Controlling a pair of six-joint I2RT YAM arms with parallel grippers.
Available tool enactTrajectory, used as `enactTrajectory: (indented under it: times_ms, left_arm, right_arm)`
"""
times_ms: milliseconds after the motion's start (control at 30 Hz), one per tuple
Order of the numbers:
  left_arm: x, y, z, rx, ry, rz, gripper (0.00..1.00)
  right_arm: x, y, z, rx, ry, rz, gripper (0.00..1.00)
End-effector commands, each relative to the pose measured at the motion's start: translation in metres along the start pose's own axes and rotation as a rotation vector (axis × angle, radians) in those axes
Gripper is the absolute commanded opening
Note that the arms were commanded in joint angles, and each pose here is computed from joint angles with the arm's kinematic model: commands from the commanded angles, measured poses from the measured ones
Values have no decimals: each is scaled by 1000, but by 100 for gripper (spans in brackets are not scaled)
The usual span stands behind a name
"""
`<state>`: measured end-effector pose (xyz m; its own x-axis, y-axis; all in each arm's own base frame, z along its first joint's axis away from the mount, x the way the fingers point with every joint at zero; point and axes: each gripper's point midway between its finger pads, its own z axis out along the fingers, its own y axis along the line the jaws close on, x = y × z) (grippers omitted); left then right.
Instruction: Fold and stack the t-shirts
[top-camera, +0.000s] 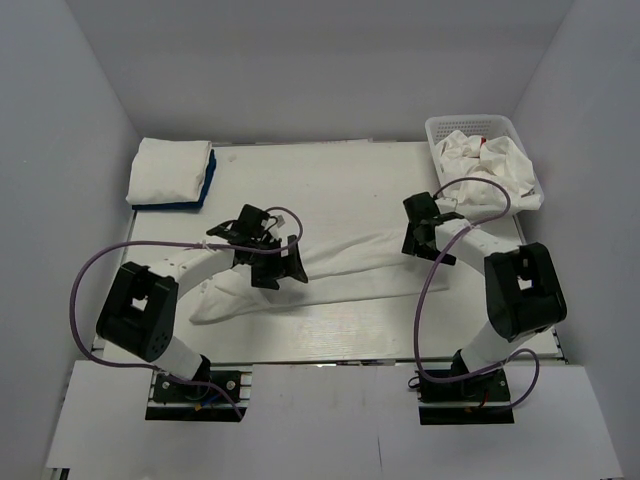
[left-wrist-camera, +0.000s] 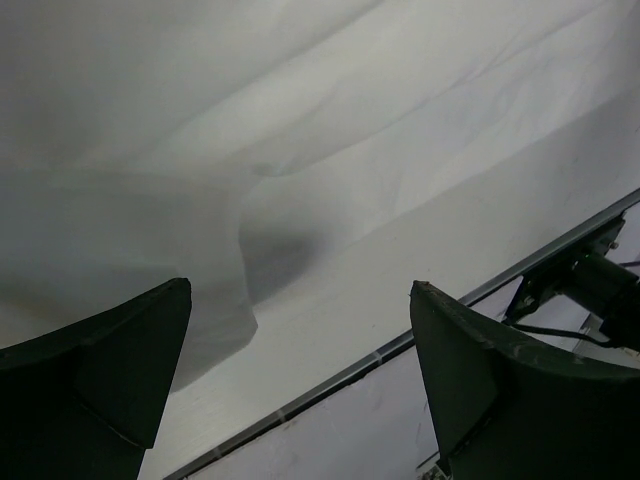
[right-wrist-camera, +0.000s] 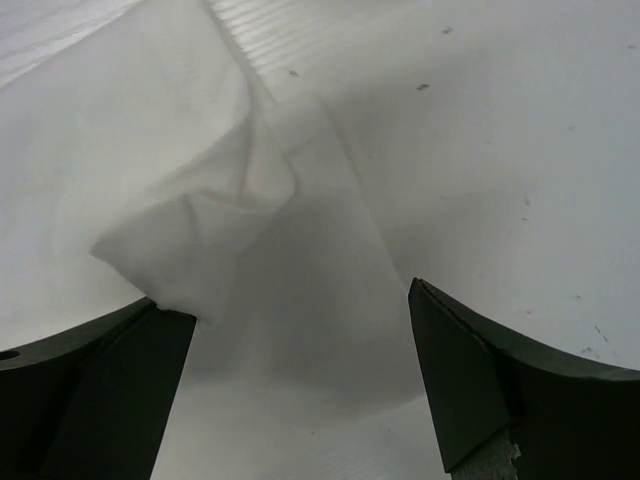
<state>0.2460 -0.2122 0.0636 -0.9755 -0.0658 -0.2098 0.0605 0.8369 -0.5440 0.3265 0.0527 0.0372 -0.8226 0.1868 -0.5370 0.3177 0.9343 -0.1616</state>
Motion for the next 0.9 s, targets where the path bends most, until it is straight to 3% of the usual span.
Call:
enactTrajectory:
  times_ms: [0, 267, 367, 433, 600, 700, 867]
  left_arm:
    - [15, -1, 0, -7, 35, 23, 100]
    - [-16, -1, -26, -114, -96, 45, 100]
    - [-32, 0, -33, -150, -149, 31, 100]
    - [-32, 19, -37, -257, -143, -19, 100]
    - [-35, 51, -49, -463, -197, -201, 100]
    - [-35, 79, -47, -554, -246, -296, 100]
    - [-40, 104, -17, -593, -223, -377, 100]
  right_arm:
    - [-3, -35, -5, 152, -34, 110, 90]
    - [13, -96, -21, 307, -58, 258, 90]
    - [11, -96, -26, 228, -83, 308, 90]
    - [-8, -78, -34, 90, -152, 336, 90]
    - [-39, 7, -55, -396, -198, 90, 90]
    - [-48, 49, -56, -531, -175, -24, 90]
    - [-42, 86, -31, -555, -148, -123, 90]
